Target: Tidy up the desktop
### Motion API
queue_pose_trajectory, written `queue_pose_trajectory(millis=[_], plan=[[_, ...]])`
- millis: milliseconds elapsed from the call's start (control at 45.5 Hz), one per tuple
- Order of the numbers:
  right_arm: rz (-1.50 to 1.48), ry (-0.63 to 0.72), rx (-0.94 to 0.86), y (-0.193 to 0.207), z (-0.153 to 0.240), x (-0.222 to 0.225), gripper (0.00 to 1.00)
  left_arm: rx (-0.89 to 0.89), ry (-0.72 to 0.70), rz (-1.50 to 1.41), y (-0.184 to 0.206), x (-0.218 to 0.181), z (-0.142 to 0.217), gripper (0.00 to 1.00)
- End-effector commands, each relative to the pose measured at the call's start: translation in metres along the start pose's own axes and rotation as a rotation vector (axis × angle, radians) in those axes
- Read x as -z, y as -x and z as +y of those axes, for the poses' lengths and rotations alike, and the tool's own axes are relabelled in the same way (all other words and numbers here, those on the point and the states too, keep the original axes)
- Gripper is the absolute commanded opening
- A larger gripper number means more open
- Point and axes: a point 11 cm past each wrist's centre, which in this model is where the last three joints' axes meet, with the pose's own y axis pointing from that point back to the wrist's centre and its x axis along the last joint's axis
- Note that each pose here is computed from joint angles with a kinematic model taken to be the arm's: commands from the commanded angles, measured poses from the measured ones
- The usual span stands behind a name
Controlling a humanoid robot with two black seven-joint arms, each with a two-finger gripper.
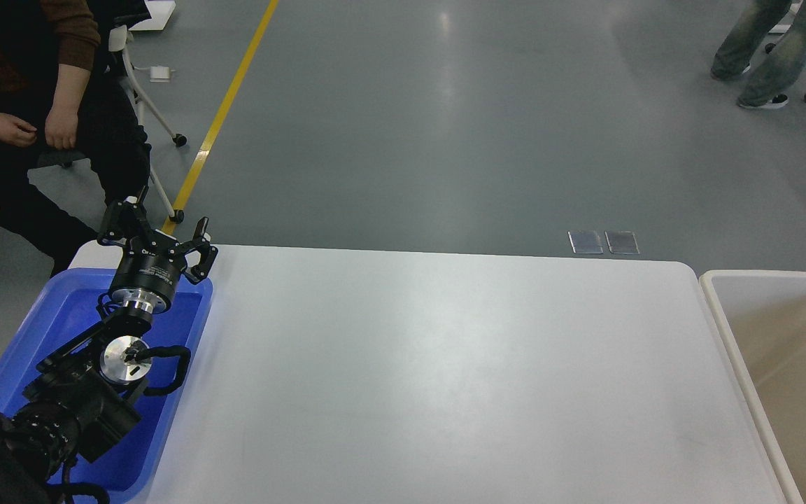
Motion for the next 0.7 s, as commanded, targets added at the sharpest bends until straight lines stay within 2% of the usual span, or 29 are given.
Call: queue_pose_trajectory(millis=[0,285,571,681], plan=[[0.018,0.063,0.037,0.043,0.005,-0.029,0.0,0.0,-0.001,0.0,0.0,0.0,0.0,1.0],[0.033,0.077,0.075,0.081,0.011,-0.037,0.0,0.0,0.0,0.0,0.0,0.0,0.0,1.0],[0.032,0.075,0.077,0.085,0.012,-0.037,0.01,0.0,0.0,0.0,0.0,0.0,0.0,1.0],[0.034,0.071,0.074,0.084,0.011,-0.036,0.39,0.0,0.0,0.0,0.0,0.0,0.0,1.0]])
